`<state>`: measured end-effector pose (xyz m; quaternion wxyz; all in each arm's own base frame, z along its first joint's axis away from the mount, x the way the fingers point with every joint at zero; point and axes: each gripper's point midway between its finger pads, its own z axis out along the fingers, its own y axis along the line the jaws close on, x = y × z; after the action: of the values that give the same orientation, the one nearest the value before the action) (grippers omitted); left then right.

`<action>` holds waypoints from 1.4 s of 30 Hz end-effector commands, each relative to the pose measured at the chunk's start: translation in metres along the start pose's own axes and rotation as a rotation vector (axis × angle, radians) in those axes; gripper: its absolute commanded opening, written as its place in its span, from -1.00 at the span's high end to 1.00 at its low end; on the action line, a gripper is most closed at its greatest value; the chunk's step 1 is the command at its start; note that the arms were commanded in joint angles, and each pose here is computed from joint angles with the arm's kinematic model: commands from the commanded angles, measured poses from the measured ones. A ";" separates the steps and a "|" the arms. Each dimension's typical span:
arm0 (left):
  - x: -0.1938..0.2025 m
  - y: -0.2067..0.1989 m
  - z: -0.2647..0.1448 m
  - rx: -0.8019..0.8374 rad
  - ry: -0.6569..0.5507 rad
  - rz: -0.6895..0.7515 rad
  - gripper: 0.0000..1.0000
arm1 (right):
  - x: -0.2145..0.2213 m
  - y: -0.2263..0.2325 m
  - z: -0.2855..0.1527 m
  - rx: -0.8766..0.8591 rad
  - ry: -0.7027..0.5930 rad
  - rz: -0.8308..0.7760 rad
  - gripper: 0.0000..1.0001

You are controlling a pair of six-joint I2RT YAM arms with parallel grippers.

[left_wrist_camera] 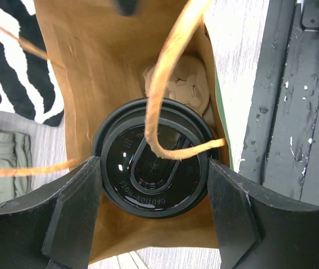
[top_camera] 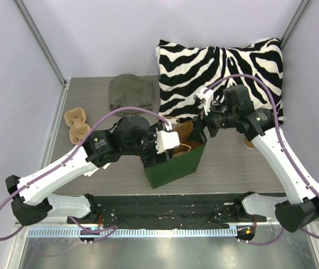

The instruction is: Pack the takeout coffee

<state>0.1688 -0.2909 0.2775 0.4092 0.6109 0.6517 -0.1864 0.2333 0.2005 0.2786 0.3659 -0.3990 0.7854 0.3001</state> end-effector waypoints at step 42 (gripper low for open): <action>-0.010 0.039 -0.014 -0.101 -0.164 -0.358 0.70 | -0.054 0.013 0.042 -0.191 -0.096 -0.417 0.98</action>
<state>0.2003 -0.2728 0.2788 0.4330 0.4805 0.7288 -0.2248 0.2643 0.2586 0.2797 0.3790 -0.5637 0.6646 0.3112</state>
